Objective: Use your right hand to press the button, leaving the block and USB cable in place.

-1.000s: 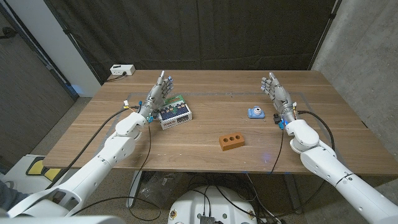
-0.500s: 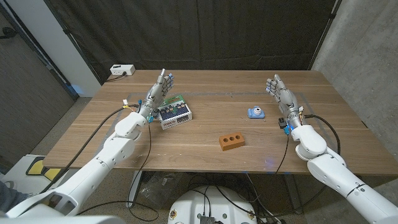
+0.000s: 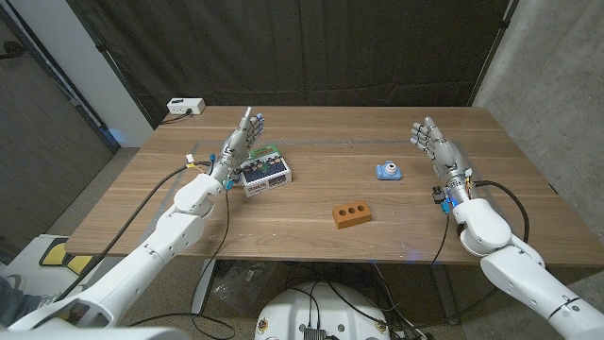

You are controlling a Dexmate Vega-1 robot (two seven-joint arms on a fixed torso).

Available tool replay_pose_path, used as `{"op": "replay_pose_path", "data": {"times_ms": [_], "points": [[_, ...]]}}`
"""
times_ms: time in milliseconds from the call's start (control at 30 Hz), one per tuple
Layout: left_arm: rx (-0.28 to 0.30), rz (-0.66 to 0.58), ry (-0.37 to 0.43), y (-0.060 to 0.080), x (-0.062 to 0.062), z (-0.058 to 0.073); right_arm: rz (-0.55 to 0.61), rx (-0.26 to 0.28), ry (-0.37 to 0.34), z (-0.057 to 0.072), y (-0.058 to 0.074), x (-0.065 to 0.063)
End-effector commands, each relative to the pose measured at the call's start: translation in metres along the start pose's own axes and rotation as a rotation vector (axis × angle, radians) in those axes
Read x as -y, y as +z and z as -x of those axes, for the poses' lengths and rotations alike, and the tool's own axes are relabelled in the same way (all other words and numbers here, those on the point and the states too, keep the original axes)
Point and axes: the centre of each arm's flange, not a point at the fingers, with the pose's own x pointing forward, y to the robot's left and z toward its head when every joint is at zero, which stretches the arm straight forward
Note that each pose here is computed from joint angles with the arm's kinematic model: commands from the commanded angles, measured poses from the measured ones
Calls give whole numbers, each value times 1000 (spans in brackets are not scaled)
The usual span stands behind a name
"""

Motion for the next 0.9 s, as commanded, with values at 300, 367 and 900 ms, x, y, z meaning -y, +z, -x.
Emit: {"op": "replay_pose_path", "data": {"times_ms": [300,367,900], "points": [[-7,-1,-4,2,18,-1,68,-1,5,42,12,29],[-8,4,-1,2,20,-2,70,2,1,46,14,34],[-16,17,17,2,51,-23,143,-1,-53,89,27,69]]}}
